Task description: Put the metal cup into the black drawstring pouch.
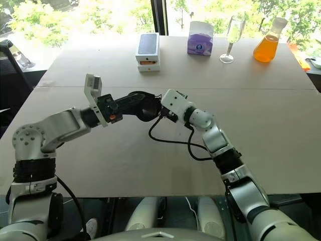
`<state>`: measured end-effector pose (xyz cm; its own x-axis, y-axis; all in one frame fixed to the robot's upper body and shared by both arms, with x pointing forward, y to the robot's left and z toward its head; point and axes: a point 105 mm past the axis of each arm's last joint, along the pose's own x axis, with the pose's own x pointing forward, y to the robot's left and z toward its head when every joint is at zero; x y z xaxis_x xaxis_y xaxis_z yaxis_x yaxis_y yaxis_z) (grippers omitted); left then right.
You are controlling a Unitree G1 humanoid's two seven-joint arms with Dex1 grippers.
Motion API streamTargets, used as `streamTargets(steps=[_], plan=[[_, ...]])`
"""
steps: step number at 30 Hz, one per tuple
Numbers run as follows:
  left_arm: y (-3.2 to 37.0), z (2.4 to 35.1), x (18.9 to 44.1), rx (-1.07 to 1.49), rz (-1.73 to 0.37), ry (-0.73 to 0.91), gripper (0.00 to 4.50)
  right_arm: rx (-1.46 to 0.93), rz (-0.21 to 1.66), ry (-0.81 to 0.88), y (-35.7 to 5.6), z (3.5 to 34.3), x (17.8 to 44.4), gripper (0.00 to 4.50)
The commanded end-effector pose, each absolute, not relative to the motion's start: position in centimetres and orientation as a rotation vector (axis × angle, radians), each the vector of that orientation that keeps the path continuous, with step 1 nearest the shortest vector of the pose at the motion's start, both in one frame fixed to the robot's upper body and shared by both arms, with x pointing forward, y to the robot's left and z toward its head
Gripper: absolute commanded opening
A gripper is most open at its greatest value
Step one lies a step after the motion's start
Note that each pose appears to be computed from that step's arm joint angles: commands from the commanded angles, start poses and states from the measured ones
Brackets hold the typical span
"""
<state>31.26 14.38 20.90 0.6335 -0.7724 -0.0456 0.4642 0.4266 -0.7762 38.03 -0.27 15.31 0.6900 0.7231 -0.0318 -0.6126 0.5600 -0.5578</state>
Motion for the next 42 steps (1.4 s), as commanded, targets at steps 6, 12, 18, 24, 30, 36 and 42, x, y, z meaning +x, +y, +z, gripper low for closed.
streamTargets(steps=[6, 12, 18, 24, 30, 36, 42], plan=[[13.8, 21.6, 29.9, -0.787, -0.848, 0.415, 0.00, -0.479, 0.786, -0.373, 0.3, 18.4, 37.6, 2.20], [13.7, 21.3, 29.5, -0.788, -0.842, 0.413, 0.00, -0.496, 0.774, -0.380, -0.4, 18.6, 37.6, 0.06], [13.5, 21.0, 29.3, -0.764, -0.841, 0.398, 0.00, -0.589, 0.716, -0.413, -2.4, 19.6, 38.5, 0.06], [11.4, 21.6, 26.4, -0.586, -1.020, 0.346, 1.20, -0.858, 0.602, -0.527, -5.8, 23.3, 39.7, 0.00], [10.3, 23.9, 27.5, -0.421, -1.022, 0.160, 3.03, -1.037, 0.622, -0.654, -6.2, 26.7, 38.4, 0.00], [9.4, 24.9, 31.6, -0.263, -0.901, 0.054, 3.03, -1.124, 0.683, -0.736, -5.0, 27.8, 36.2, 0.00], [8.1, 25.2, 32.7, -0.250, -0.940, 0.008, 3.03, -1.210, 0.690, -0.808, -4.0, 28.0, 34.7, 0.00]])
